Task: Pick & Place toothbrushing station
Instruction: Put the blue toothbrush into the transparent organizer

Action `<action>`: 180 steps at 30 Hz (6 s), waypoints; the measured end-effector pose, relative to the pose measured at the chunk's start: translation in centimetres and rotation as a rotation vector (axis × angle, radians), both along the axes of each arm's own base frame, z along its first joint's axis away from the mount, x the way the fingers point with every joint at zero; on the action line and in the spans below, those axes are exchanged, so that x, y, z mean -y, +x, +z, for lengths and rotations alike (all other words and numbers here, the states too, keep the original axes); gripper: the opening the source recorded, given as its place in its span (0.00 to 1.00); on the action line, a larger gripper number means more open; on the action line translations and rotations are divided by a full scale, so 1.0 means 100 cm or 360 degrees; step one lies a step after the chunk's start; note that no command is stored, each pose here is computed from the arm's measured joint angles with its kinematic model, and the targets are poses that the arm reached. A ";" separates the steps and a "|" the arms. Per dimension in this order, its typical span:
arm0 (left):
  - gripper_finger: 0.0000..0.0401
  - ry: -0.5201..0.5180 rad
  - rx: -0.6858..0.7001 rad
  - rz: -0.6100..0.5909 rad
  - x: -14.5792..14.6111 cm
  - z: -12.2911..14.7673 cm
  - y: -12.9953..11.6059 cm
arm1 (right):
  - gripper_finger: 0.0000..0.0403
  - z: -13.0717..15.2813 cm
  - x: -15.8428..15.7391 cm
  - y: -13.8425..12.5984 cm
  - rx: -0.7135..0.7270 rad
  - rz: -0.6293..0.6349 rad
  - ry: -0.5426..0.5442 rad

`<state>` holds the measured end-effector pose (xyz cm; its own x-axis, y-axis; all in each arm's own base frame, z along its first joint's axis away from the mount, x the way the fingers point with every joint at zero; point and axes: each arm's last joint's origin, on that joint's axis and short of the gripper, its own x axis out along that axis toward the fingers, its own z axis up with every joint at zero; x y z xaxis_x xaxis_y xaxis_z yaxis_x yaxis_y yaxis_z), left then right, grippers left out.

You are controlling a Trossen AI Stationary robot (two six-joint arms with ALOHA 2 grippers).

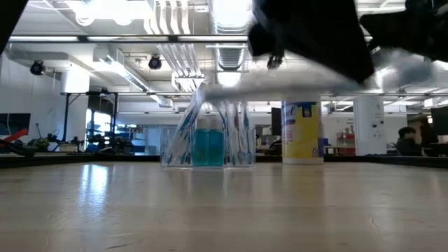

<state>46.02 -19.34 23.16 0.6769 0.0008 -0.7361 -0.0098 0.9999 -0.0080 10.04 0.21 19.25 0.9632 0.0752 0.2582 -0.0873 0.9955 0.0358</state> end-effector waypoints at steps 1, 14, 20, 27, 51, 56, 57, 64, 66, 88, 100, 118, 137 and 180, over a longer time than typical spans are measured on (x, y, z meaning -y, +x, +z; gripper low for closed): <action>0.01 0.0064 0.0019 0.0007 -0.003 0.012 -0.005 | 0.02 0.002 0.000 0.000 0.0027 -0.0005 -0.0014; 0.00 0.0321 0.0540 0.0196 -0.071 0.113 -0.152 | 0.02 0.012 0.003 -0.004 0.0209 -0.0177 -0.0104; 0.00 0.0181 0.0864 0.0203 -0.103 0.080 -0.225 | 0.02 0.012 0.003 -0.003 0.0207 -0.0166 -0.0068; 0.00 0.0050 0.1197 -0.0003 -0.128 0.040 -0.287 | 0.02 0.003 0.003 0.004 0.0045 -0.0127 0.0042; 0.00 0.0232 0.1491 -0.0385 -0.158 0.003 -0.363 | 0.02 -0.012 0.005 0.014 -0.0229 -0.0213 0.0239; 0.00 0.0170 0.1553 -0.0629 -0.154 0.005 -0.366 | 0.02 -0.013 0.005 0.016 -0.0240 -0.0215 0.0243; 0.00 0.0157 0.1551 -0.0663 -0.153 0.005 -0.366 | 0.02 -0.013 0.005 0.016 -0.0240 -0.0217 0.0241; 0.00 0.0178 0.1535 -0.0596 -0.155 0.004 -0.365 | 0.02 -0.012 0.005 0.018 -0.0229 -0.0223 0.0205; 0.00 0.0178 0.1536 -0.0594 -0.155 0.005 -0.365 | 0.02 -0.013 0.005 0.018 -0.0236 -0.0225 0.0198; 0.00 0.0265 0.1558 -0.0420 -0.159 0.007 -0.365 | 0.02 -0.012 0.005 0.018 -0.0219 -0.0233 0.0160; 0.00 0.0396 0.1533 -0.0221 -0.173 0.020 -0.365 | 0.02 -0.008 0.005 0.017 -0.0163 -0.0239 0.0124; 0.00 0.0262 0.1776 -0.0237 -0.186 -0.030 -0.351 | 0.02 -0.007 0.005 0.017 -0.0140 -0.0250 0.0069; 0.00 0.0473 0.1851 -0.0093 -0.212 0.037 -0.291 | 0.02 -0.006 0.006 0.017 -0.0127 -0.0258 0.0048; 0.00 0.0289 0.1388 0.0098 -0.285 -0.082 -0.234 | 0.02 -0.009 0.006 0.018 -0.0168 -0.0244 0.0107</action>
<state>22.64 9.12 14.94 0.9910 0.1219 0.0555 -0.1278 0.9844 0.1210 11.80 -0.34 18.38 0.9840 -0.0887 0.1547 0.0731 0.9919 0.1037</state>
